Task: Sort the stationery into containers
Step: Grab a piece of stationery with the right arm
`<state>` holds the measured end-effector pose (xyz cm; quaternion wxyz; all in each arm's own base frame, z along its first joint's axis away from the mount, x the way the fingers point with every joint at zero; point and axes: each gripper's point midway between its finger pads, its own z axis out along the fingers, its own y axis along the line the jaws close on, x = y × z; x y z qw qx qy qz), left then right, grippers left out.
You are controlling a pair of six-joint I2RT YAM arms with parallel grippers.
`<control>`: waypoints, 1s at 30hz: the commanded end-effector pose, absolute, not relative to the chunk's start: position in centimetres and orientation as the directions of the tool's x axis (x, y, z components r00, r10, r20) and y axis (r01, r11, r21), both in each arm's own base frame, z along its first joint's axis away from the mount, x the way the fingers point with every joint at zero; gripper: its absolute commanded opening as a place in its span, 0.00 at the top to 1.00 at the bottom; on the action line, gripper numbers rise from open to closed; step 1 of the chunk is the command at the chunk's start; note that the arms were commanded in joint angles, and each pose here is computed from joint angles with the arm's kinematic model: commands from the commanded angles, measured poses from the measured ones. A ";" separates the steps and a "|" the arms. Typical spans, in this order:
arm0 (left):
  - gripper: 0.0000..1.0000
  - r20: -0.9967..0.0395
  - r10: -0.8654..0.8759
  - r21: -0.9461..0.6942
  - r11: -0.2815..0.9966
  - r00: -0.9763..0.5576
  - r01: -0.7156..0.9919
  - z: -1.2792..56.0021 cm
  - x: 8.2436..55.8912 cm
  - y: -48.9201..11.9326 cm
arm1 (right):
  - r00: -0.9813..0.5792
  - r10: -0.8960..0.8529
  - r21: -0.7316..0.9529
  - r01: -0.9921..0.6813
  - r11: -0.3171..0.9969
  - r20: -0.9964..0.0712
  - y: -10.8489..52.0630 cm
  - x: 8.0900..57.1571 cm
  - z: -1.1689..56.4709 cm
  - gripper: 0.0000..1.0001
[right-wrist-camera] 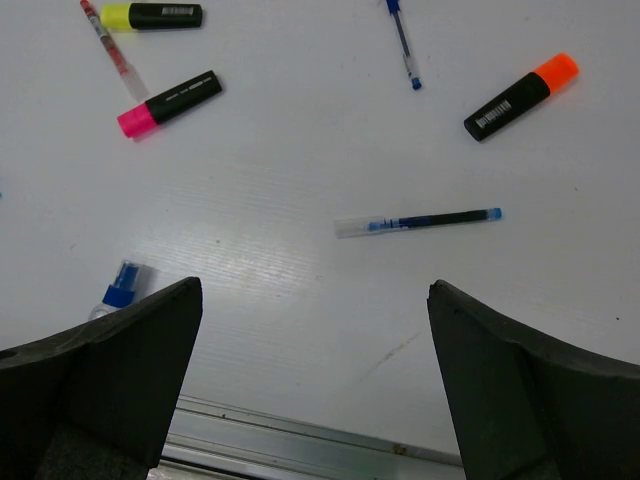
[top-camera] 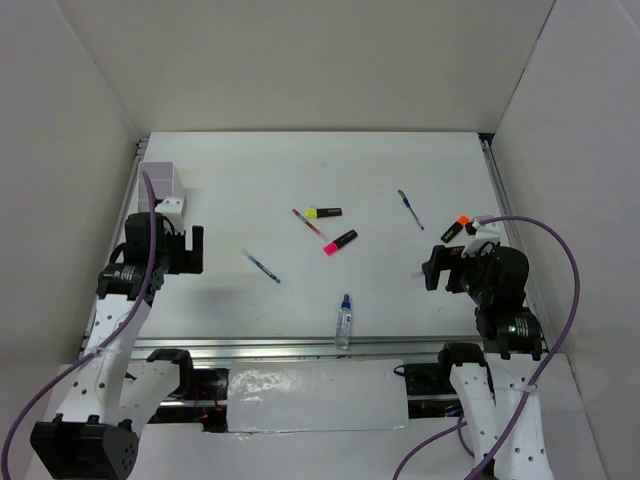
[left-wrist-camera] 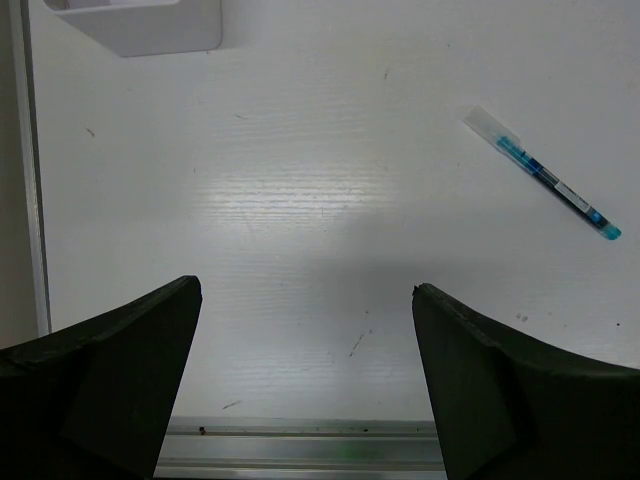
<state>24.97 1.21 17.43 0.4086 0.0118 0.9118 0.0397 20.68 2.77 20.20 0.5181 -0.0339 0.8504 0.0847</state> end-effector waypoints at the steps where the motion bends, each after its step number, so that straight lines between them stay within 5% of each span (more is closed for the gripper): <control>1: 0.01 -0.782 0.065 0.086 0.996 -0.620 -0.003 18.3 25.3 1.2 | -0.403 0.027 0.095 -0.149 0.984 -0.915 2.7 21.2 22.5 0.00; 11: 0.01 -0.789 0.063 0.083 0.997 -0.611 -0.005 18.4 25.2 1.2 | -0.413 0.029 0.095 -0.140 0.986 -0.910 2.6 21.6 22.3 0.00; 17: 0.01 -0.790 0.065 0.081 0.997 -0.610 0.002 18.3 25.2 1.0 | -0.446 -0.083 0.032 -0.244 0.969 -0.891 3.1 22.8 21.4 0.16; 23: 0.01 -0.795 0.114 0.091 0.993 -0.596 0.070 18.5 25.0 0.4 | -0.603 -0.401 -0.155 -0.418 0.895 -0.689 0.8 24.1 16.0 0.39; 30: 0.01 -0.798 0.133 0.083 0.990 -0.588 0.111 18.6 24.8 -0.2 | -0.576 -0.608 -0.256 -0.577 0.776 -0.546 -0.6 24.6 12.7 0.45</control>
